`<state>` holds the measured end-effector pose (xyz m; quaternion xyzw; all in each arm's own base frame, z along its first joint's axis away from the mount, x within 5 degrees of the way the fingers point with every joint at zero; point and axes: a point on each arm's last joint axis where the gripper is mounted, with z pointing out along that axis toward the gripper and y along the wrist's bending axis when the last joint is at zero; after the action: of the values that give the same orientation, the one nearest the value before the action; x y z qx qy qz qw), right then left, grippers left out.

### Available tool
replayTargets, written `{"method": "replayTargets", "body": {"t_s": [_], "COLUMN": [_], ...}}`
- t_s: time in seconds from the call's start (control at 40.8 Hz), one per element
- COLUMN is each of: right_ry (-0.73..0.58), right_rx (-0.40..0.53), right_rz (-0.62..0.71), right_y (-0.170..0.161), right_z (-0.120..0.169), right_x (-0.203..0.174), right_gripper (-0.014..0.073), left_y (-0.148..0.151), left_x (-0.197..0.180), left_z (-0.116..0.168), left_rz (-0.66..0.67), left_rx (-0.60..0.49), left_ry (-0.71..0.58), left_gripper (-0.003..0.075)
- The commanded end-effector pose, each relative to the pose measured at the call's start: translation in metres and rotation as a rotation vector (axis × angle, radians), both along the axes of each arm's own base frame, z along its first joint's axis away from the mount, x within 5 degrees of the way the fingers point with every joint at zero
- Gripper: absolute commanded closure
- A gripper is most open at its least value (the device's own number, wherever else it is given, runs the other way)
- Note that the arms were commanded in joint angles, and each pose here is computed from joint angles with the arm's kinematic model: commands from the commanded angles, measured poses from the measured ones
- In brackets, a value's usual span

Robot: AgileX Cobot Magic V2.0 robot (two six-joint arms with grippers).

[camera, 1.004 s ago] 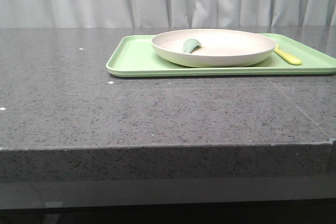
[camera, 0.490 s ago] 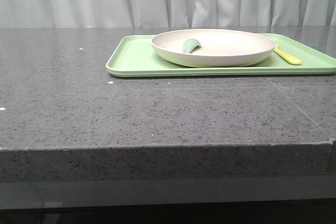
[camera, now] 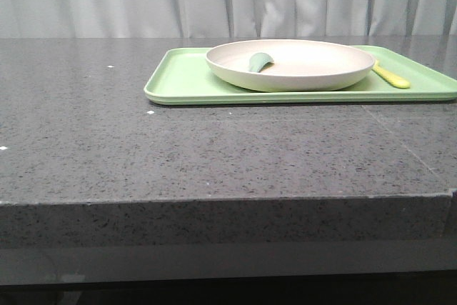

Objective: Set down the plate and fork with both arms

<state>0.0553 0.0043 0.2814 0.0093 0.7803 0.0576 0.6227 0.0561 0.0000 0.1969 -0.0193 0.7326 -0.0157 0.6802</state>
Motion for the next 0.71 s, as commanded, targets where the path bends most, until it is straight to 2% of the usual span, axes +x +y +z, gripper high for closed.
{"method": "replayTargets", "body": {"t_s": [0.0, 0.318, 0.49, 0.686], "right_ry": [-0.099, -0.114, -0.181, -0.175], "right_rx": [-0.009, -0.036, -0.020, 0.028], "right_rz": [0.000, -0.005, -0.005, -0.045], "right_y": [0.000, -0.001, 0.000, -0.002], "right_z": [0.014, 0.011, -0.019, -0.062], "right_x": [0.001, 0.002, 0.005, 0.003], "right_gripper": [0.0708, 0.0708, 0.0708, 0.0708], "left_y": [0.000, 0.000, 0.000, 0.000], "left_x": [-0.001, -0.001, -0.001, -0.001], "left_z": [0.009, 0.009, 0.009, 0.009], "left_rz": [0.004, 0.004, 0.004, 0.004], "left_rx": [-0.015, -0.015, -0.015, -0.015], "left_ry": [-0.110, -0.110, -0.110, -0.110], "left_gripper": [0.0738, 0.0738, 0.0738, 0.0738]}}
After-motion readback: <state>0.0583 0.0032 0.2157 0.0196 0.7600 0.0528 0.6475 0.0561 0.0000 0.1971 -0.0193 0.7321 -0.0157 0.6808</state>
